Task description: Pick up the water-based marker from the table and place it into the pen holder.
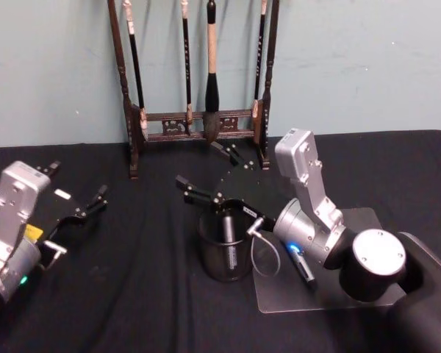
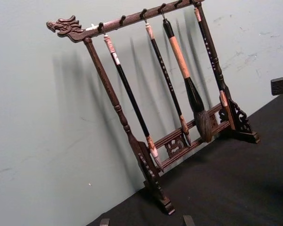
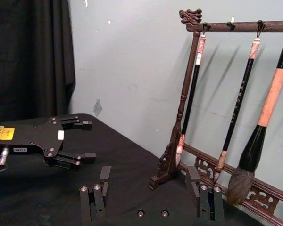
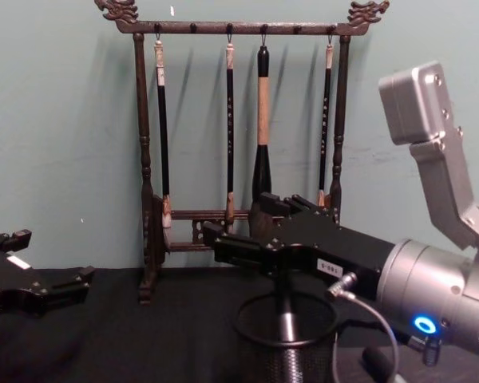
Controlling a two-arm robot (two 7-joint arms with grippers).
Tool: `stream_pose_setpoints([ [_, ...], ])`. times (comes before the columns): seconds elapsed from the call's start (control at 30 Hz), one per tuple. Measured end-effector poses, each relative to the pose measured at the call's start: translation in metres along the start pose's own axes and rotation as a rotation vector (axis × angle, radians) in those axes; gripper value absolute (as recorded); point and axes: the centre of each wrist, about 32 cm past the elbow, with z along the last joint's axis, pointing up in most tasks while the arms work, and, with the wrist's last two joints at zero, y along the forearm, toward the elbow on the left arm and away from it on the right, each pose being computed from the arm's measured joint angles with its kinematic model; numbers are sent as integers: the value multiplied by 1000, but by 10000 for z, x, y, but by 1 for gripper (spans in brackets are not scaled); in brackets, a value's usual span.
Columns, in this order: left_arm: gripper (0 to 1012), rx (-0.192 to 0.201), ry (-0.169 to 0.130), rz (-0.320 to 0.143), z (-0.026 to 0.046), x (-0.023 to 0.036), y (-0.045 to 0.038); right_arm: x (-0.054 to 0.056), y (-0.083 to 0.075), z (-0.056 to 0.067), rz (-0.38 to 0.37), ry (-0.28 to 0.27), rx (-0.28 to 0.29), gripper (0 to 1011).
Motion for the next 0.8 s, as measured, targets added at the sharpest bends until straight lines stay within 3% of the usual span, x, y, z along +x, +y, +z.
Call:
stream_pose_setpoints([
  [0.47,1009,0,0,0,0,0,0,59,-267,109,-57,30,-38,1002],
  [0.7,1009,0,0,0,0,0,0,56,-402,149,-123,54,-60,1002],
  [0.8,1009,0,0,0,0,0,0,43,-498,184,-193,72,-82,1002],
])
